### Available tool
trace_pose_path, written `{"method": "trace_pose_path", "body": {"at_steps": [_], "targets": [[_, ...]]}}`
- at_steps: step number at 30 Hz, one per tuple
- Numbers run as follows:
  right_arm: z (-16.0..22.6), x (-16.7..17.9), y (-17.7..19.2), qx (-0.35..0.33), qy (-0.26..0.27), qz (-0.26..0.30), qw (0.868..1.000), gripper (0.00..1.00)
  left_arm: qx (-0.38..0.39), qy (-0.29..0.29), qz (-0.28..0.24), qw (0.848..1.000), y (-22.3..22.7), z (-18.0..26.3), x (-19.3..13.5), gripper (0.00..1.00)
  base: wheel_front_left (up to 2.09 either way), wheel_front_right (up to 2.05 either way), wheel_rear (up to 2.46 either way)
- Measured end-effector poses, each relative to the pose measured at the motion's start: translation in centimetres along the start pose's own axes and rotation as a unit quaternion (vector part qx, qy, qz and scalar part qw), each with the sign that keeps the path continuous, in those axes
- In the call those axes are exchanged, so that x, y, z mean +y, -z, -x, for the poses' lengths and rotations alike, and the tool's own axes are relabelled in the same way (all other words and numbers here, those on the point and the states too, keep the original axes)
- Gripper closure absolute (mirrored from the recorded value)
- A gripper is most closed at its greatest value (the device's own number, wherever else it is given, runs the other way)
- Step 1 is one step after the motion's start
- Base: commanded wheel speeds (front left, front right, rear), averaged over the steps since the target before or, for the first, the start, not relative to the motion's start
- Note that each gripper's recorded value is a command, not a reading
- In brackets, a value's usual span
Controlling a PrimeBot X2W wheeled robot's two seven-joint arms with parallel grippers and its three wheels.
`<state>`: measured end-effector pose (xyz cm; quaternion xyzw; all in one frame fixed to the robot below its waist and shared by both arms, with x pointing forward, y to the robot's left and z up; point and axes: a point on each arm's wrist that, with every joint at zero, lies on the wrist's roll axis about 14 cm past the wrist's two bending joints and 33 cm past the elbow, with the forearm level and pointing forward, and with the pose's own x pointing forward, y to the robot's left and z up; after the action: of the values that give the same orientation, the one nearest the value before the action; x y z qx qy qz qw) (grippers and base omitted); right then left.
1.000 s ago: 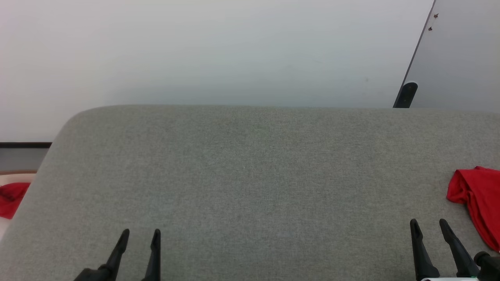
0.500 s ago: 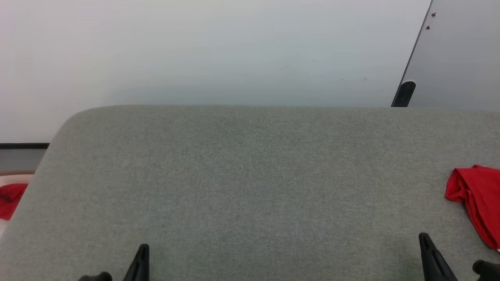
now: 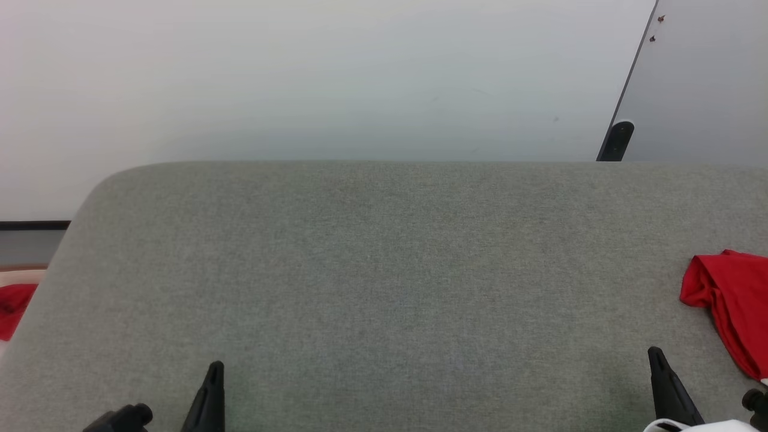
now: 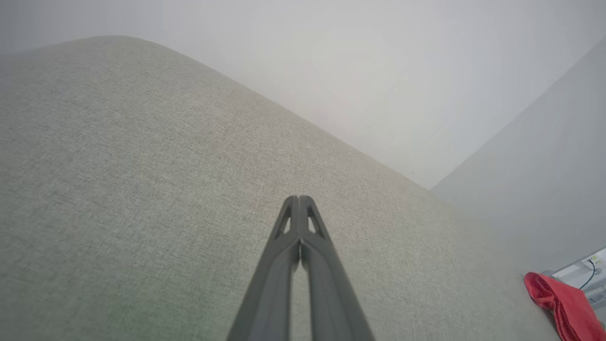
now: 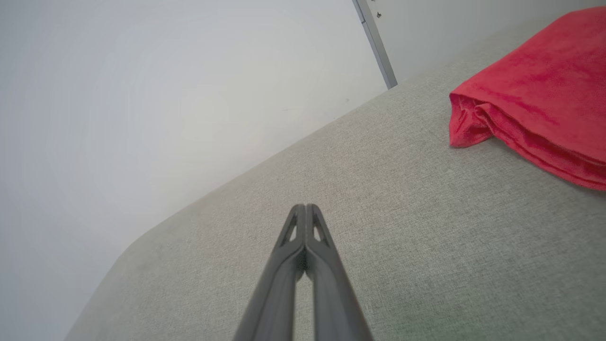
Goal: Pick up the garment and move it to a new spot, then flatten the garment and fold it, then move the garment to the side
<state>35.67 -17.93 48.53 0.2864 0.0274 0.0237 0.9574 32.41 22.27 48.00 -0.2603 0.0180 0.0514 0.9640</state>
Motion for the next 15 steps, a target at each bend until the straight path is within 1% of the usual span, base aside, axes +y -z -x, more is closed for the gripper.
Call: {"method": "trace_pose_path", "body": {"at_steps": [15], "targets": [[-0.6, -0.4, -0.4, -0.003, 0.015, -0.104, 0.994, 1.00, 0.006, -0.004, 0.111, 0.994, -0.1, -1.2, -0.3, 1.00, 0.00, 0.00, 0.00]]}}
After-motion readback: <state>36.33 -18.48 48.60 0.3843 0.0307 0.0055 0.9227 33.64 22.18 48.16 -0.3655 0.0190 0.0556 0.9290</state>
